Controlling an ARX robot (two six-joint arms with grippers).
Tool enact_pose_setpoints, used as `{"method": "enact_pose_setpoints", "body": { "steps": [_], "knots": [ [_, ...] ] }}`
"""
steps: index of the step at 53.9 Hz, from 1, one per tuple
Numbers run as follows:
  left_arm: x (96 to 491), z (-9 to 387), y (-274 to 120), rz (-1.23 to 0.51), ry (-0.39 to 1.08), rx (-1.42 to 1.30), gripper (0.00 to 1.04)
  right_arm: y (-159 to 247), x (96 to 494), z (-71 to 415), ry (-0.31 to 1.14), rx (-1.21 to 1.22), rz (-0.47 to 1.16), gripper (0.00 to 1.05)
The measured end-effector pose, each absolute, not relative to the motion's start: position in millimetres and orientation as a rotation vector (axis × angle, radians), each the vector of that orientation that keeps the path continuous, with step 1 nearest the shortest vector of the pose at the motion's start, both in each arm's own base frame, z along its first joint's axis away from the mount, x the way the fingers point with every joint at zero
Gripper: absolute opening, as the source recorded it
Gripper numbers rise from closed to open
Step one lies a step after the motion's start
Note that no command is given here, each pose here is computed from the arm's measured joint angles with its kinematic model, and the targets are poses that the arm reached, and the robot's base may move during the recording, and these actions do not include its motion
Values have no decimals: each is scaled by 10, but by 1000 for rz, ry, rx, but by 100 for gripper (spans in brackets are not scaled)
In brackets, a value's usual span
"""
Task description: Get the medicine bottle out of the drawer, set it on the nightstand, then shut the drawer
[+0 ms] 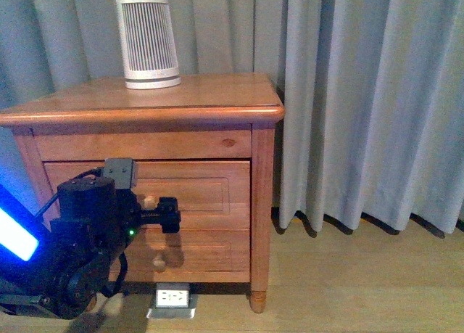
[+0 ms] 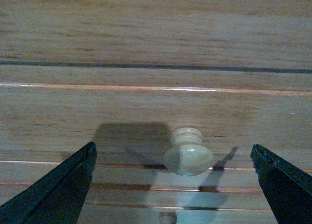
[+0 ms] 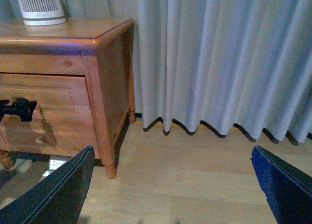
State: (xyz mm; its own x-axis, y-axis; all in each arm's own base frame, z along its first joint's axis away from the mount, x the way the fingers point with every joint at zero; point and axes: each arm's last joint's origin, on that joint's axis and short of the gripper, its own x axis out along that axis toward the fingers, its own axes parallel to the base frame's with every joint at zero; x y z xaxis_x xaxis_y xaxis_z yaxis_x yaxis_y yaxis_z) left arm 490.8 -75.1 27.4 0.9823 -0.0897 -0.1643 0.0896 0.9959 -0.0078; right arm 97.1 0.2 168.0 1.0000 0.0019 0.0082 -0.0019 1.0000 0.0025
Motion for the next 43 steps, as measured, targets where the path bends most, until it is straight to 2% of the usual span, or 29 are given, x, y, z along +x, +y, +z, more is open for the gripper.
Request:
{"method": "enact_pose_setpoints", "body": {
  "steps": [3,7,27,32,43],
  "knots": [
    [4908,270,-750,-90,169,-1,96,2,971,1680,-8,2,2,98],
    [4909,270,-748,-82,170,-4,83,2,971,1680,-8,2,2,98],
    [4928,290,-786,-83,170,-8,28,2,971,1680,-8,2,2,98],
    [4928,290,-790,-84,170,-9,24,2,971,1680,-8,2,2,98],
    [4928,290,-790,-83,171,-9,24,2,971,1680,-8,2,2,98]
  ]
}}
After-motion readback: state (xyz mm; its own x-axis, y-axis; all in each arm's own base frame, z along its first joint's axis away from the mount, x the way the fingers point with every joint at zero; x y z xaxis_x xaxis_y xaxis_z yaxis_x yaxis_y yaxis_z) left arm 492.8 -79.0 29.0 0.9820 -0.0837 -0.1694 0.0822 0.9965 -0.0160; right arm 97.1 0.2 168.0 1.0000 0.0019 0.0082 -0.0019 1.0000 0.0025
